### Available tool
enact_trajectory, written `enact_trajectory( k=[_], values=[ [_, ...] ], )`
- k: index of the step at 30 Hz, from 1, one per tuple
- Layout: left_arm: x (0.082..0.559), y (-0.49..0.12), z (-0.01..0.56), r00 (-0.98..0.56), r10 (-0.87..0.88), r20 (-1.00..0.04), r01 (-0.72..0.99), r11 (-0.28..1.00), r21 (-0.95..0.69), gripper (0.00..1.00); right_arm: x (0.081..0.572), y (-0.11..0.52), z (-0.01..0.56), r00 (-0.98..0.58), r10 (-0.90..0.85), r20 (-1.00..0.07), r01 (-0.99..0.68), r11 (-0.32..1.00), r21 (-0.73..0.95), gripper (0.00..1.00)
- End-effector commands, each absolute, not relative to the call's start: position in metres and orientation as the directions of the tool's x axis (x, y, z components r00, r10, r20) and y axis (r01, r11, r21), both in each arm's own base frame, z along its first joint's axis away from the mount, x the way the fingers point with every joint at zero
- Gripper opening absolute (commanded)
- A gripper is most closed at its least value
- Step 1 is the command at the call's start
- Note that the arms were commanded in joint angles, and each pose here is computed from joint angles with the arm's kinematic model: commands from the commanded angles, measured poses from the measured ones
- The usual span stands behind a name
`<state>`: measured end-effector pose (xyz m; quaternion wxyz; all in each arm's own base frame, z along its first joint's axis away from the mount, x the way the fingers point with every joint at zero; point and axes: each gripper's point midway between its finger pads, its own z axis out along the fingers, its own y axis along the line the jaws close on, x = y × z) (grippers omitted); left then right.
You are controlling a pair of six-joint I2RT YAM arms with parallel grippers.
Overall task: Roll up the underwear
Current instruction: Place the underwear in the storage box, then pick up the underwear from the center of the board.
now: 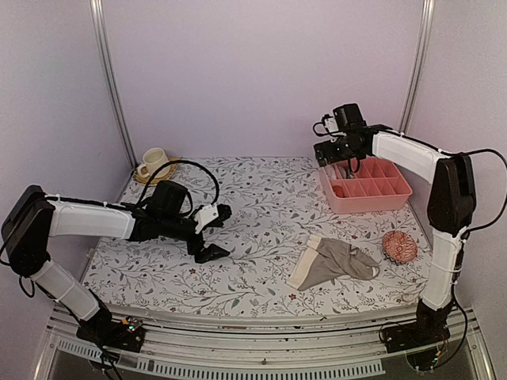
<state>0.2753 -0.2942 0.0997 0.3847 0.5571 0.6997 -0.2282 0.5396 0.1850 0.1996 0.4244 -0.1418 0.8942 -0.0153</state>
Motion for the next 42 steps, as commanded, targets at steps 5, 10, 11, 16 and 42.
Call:
enact_trajectory(
  k=[5, 10, 11, 16, 42],
  values=[
    [0.279, -0.293, 0.107, -0.059, 0.591, -0.805, 0.953, 0.274, 0.131, 0.99, 0.442, 0.235, 0.237, -0.459, -0.285, -0.842, -0.501, 0.865, -0.02, 0.99],
    [0.272, -0.295, 0.11, -0.035, 0.576, -0.817, 0.96, 0.246, 0.132, 0.98, 0.387, 0.217, 0.201, -0.506, -0.243, -0.828, -0.511, 0.858, 0.061, 0.99],
    [0.27, -0.295, 0.111, -0.029, 0.573, -0.819, 0.962, 0.239, 0.133, 0.99, 0.381, 0.212, 0.191, -0.523, -0.248, -0.815, -0.499, 0.865, 0.057, 0.99],
    [0.261, -0.295, 0.114, 0.002, 0.558, -0.83, 0.97, 0.201, 0.138, 0.99, 0.357, 0.204, 0.155, -0.571, -0.246, -0.783, -0.49, 0.868, 0.084, 0.99],
    [0.305, -0.416, 0.134, -0.054, 0.584, -0.81, 0.995, 0.101, 0.006, 0.99, 0.309, 0.18, 0.16, -0.438, -0.067, -0.897, -0.428, 0.893, 0.142, 0.99]
  ],
)
